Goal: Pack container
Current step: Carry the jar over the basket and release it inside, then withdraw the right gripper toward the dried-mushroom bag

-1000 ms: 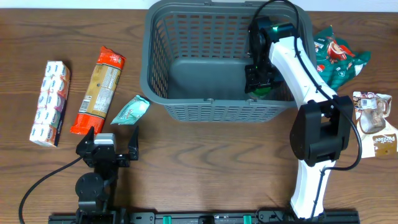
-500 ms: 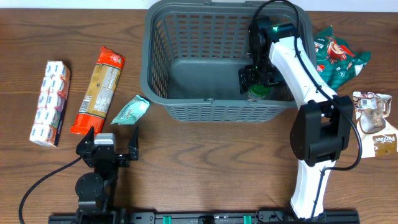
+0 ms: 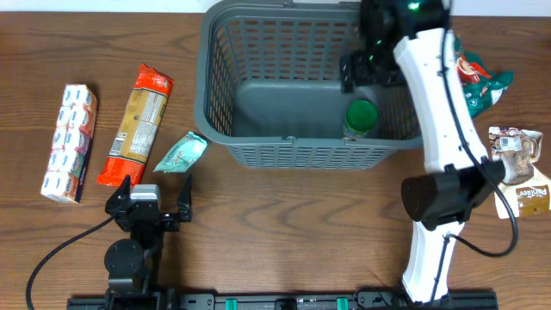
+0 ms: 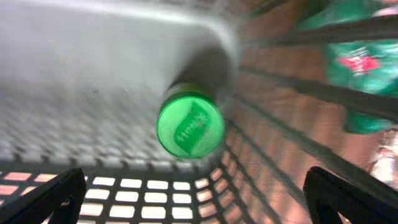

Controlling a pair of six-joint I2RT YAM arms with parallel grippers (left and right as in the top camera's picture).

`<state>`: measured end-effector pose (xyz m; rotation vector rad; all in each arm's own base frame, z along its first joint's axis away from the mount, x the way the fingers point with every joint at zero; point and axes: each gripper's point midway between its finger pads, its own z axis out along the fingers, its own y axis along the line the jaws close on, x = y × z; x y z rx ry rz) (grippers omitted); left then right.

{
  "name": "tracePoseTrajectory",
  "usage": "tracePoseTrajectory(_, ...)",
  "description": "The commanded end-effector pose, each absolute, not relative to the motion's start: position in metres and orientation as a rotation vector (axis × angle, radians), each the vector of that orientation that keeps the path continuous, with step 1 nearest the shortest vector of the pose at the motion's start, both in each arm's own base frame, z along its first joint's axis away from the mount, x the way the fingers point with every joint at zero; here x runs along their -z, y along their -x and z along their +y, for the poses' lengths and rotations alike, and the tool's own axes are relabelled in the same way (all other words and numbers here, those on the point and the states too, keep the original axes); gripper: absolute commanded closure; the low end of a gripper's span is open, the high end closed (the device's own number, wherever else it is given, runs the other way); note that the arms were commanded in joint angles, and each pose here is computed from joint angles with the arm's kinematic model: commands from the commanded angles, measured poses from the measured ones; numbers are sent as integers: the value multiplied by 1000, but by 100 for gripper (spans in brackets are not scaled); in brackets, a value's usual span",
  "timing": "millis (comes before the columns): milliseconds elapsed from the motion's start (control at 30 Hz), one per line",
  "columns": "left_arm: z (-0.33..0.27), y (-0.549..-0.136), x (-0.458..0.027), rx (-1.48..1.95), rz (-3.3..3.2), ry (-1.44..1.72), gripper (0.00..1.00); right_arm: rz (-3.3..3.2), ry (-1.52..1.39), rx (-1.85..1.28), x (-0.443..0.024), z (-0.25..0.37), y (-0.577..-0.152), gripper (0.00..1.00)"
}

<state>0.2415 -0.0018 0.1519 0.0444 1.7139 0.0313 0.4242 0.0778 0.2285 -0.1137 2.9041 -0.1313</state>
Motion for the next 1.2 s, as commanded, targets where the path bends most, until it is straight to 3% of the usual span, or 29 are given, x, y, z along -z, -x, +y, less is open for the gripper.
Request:
tracePoseTrajectory(0,0,-242,-136,-50,1748,-50,1,2737,63,218,-279,61,-433,1)
tracePoseTrajectory(133,0,-242,-136,-50,1748,-50,1,2585,-95,198,-332,37,-422,1)
tracePoseTrajectory(267,0,-242,-136,-50,1748,-50,1,2447,-464,192,-368,-15,-403,1)
tracePoseTrajectory(600,0,-242,-136,-50,1748,-50,1,2149,-1075,242,-406,-154,-341,1)
tracePoseTrajectory(867,0,-242,-136,-49,1748,-50,1,2064,-1447,329,-375,-228,-300,1)
tracePoseTrajectory(1167,0,-242,-136,-50,1748,-50,1,1972,-2037,377,-280,-269,-249,1)
